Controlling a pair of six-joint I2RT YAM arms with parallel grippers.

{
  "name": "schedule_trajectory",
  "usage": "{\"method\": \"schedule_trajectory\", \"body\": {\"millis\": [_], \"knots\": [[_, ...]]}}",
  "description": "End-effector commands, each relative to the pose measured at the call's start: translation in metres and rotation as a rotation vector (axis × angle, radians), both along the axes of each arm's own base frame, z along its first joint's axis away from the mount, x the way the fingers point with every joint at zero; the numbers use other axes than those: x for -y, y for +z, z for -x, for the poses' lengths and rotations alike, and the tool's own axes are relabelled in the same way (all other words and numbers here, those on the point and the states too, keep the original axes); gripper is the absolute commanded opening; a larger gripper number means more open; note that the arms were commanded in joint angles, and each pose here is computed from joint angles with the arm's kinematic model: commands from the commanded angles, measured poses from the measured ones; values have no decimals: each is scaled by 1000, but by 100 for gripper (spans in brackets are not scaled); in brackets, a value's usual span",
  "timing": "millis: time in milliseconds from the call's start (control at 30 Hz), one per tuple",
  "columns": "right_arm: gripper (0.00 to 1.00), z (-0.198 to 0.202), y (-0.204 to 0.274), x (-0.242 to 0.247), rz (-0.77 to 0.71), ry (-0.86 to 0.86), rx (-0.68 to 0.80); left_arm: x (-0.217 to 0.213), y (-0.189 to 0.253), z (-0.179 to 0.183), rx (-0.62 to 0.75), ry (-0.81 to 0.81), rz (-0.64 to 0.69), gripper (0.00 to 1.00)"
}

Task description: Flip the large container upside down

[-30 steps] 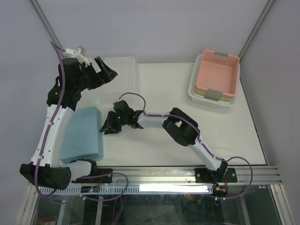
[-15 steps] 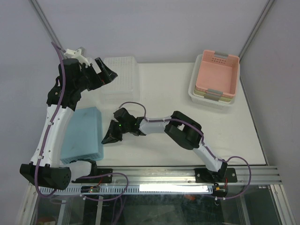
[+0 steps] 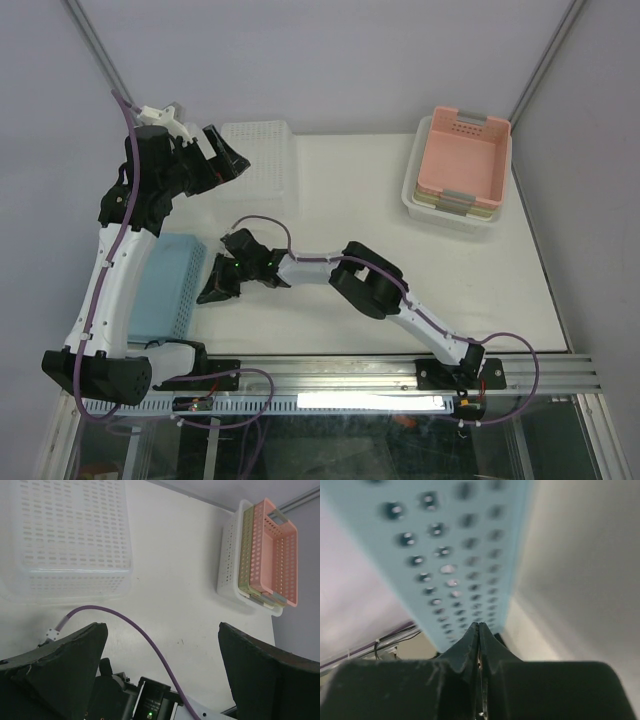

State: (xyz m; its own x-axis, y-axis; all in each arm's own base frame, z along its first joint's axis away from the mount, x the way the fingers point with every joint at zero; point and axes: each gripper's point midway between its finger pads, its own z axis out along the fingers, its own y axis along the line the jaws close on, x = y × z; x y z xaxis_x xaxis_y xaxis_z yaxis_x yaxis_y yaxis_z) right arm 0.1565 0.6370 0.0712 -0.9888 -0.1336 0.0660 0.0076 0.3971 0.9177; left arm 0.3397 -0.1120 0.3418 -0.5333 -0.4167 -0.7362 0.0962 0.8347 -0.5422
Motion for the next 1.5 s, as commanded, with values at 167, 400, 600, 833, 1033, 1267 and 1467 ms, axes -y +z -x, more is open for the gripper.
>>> {"method": "schedule_trajectory", "body": {"millis": [167,400,600,833,1033,1267,1467], "knots": [[5,-20,9,-7,-13,-39,21,2,29,6,91,-10,6,99],[7,-40,25,-50,-92,-61,63,1,27,8,89,-8,5,99],[6,-46,31,-29,-101,-77,72,2,27,9,90,-11,5,99],[10,-70,54,73,56,-183,306,2,27,10,92,-18,2,99],[31,-103,62,223,382,-382,517,5,23,4,80,-30,6,99],[59,-152,127,403,707,-684,752,34,-4,-9,31,-80,23,99],[65,-199,184,511,846,-920,799,83,-44,-8,-47,-157,-29,99]]}}
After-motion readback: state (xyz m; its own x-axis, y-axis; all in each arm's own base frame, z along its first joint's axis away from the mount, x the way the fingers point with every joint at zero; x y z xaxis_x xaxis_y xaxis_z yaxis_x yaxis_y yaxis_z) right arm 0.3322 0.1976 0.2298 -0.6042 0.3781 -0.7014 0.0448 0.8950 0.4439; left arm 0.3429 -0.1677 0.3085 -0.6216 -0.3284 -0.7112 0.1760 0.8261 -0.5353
